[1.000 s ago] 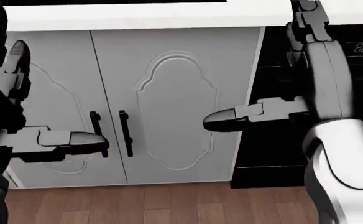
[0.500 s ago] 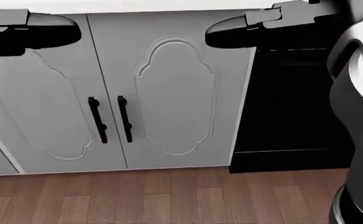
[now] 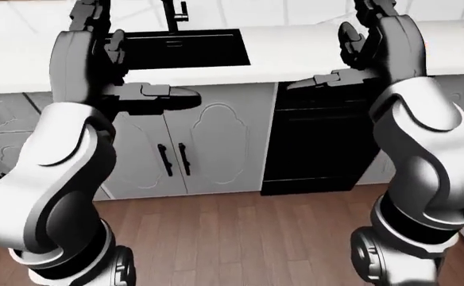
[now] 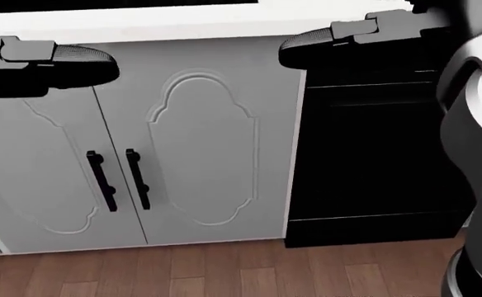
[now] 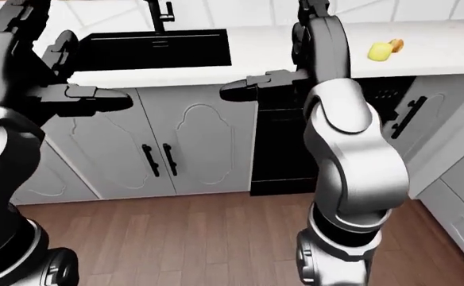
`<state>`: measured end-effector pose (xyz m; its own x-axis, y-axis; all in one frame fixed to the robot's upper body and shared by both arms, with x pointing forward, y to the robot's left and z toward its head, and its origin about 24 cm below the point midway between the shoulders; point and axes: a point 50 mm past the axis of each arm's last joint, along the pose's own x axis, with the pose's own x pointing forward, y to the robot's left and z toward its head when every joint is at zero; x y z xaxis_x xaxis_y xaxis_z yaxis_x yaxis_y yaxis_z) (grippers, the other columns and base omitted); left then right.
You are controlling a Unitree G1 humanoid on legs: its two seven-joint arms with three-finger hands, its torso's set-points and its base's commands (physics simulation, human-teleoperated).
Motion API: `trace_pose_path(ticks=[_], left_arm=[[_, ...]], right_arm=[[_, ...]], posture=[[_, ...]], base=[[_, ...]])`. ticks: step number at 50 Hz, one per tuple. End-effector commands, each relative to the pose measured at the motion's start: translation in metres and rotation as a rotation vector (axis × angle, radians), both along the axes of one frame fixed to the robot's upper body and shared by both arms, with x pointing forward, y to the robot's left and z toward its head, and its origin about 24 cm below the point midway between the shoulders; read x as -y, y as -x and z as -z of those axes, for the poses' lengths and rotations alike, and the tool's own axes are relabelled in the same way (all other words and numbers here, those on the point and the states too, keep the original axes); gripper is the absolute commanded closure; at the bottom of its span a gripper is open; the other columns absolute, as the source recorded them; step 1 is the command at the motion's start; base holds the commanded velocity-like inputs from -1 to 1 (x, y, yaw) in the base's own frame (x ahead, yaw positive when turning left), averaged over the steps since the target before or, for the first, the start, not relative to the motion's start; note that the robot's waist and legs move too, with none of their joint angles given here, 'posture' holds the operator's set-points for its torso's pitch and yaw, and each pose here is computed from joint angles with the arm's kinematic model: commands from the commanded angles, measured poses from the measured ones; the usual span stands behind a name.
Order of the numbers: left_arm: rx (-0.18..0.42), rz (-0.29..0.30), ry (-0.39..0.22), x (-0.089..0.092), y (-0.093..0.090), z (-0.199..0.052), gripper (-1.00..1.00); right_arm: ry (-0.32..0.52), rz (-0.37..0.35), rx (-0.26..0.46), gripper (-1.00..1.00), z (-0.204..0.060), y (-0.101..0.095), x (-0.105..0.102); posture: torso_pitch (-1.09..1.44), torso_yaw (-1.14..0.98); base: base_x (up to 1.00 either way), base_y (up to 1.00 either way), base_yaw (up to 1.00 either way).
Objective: Place the bread and cheese on the cutting board.
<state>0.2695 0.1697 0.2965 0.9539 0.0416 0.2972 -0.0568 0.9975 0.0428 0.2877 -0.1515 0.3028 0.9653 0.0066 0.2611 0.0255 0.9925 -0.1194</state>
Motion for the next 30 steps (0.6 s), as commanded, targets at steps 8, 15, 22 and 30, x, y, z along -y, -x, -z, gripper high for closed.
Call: trace_pose_path(ticks=[8, 15, 22, 30], left_arm=[[0.091, -0.031, 0.011, -0.006, 0.007, -0.013, -1.00], [0.089, -0.031, 0.005, -0.004, 0.008, -0.008, -1.00], [0.085, -0.035, 0.005, -0.006, 0.009, -0.002, -1.00], [0.083, -0.039, 0.001, -0.008, 0.009, 0.000, -1.00]], right_arm=[[0.003, -0.029, 0.095, -1.00, -0.017, 0.007, -0.004], [0.002, -0.034, 0.091, -1.00, -0.013, 0.008, -0.005], [-0.001, -0.043, 0.089, -1.00, -0.013, 0.008, -0.007], [0.000, -0.050, 0.089, -1.00, -0.011, 0.007, -0.006]], posture=[[0.00, 0.00], [0.00, 0.00], [0.00, 0.00], [0.00, 0.00]], base=[[0.00, -0.24, 0.00], [0.00, -0.33, 0.00], [0.00, -0.39, 0.00], [0.00, -0.38, 0.00]])
